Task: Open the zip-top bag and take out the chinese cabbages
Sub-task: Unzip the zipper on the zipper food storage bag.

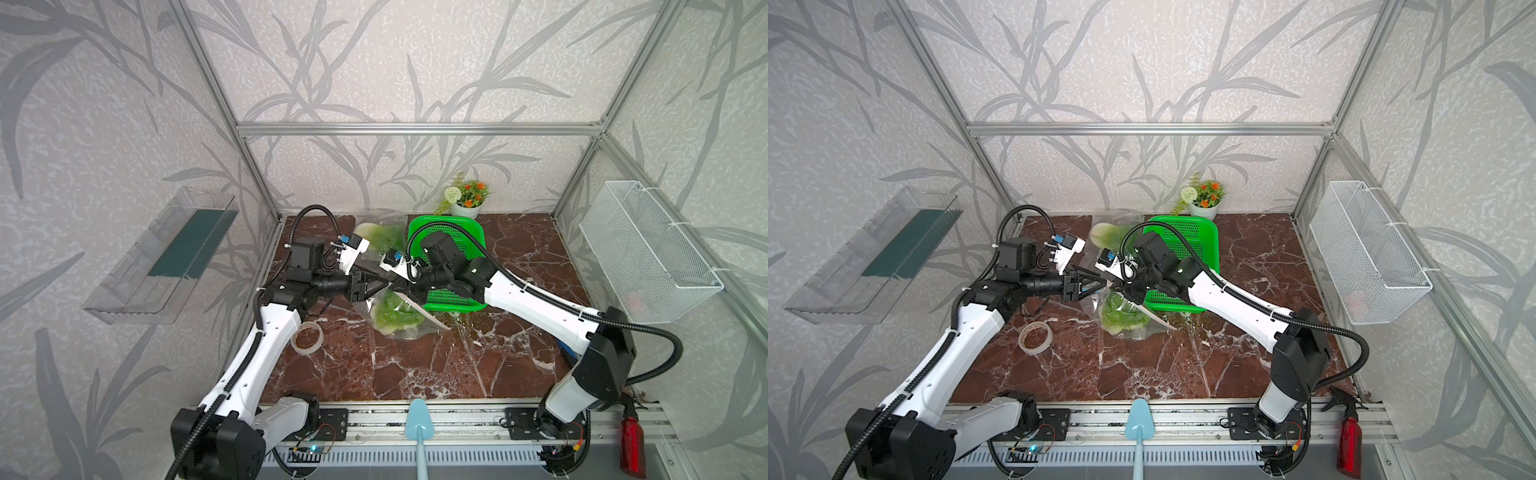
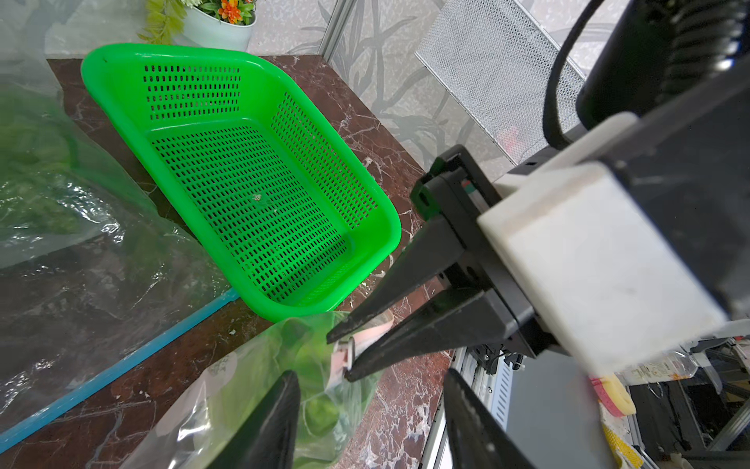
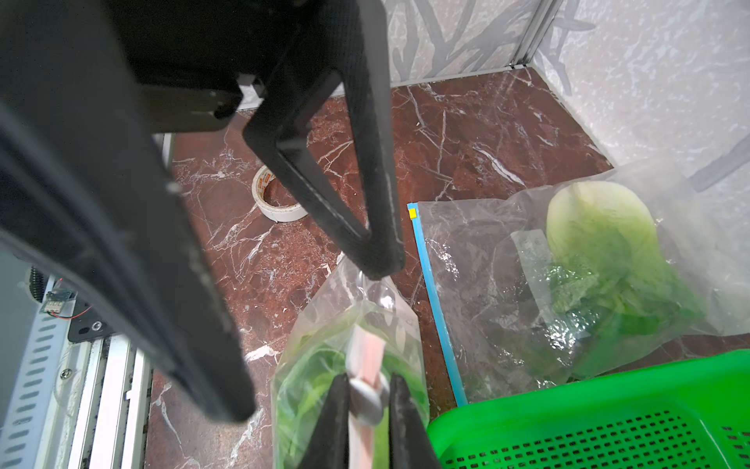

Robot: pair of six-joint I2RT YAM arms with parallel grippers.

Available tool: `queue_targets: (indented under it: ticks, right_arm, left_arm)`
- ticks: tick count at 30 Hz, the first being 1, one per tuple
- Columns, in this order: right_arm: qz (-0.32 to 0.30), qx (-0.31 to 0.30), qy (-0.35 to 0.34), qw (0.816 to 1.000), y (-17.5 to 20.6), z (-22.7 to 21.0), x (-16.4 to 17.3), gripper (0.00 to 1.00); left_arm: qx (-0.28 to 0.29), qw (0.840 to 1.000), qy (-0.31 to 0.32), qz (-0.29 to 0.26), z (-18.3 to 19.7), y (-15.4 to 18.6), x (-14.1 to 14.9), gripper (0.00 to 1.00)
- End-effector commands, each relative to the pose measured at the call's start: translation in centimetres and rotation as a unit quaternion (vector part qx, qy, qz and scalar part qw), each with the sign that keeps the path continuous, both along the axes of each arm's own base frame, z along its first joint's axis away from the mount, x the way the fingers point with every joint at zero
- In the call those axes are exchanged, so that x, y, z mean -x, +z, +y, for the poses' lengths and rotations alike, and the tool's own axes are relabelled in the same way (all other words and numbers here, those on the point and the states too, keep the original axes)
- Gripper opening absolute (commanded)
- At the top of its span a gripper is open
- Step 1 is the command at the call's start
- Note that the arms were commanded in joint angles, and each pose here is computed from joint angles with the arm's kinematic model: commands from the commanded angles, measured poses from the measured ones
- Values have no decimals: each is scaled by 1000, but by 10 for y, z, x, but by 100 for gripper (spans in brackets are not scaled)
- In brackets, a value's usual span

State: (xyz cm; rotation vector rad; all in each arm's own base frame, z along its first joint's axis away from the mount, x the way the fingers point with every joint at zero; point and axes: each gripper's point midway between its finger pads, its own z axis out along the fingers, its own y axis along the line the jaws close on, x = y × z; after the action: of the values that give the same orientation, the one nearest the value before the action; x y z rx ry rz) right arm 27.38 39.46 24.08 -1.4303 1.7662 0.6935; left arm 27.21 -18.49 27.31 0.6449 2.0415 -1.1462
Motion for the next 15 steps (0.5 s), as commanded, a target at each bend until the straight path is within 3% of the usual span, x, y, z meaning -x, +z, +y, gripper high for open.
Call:
queue_targets:
  ticks: [1, 4, 11, 15]
  right_arm:
    - [-8, -11, 14, 1000, 12, 4, 3, 0]
    - [-10, -14, 14, 1000, 14, 4, 3, 0]
    - [-11, -15, 15, 1000, 15, 4, 4, 0]
    - [-14, -13, 12, 1000, 15, 3, 2, 0]
  left_arm:
    - [-5, 1000, -1, 15, 0, -14, -8, 54]
    - [11, 1000, -14, 26, -5, -16, -12, 51]
    - [22, 999, -17, 34, -7, -19, -14, 32]
    - [26, 999, -22, 42, -8, -19, -11, 30]
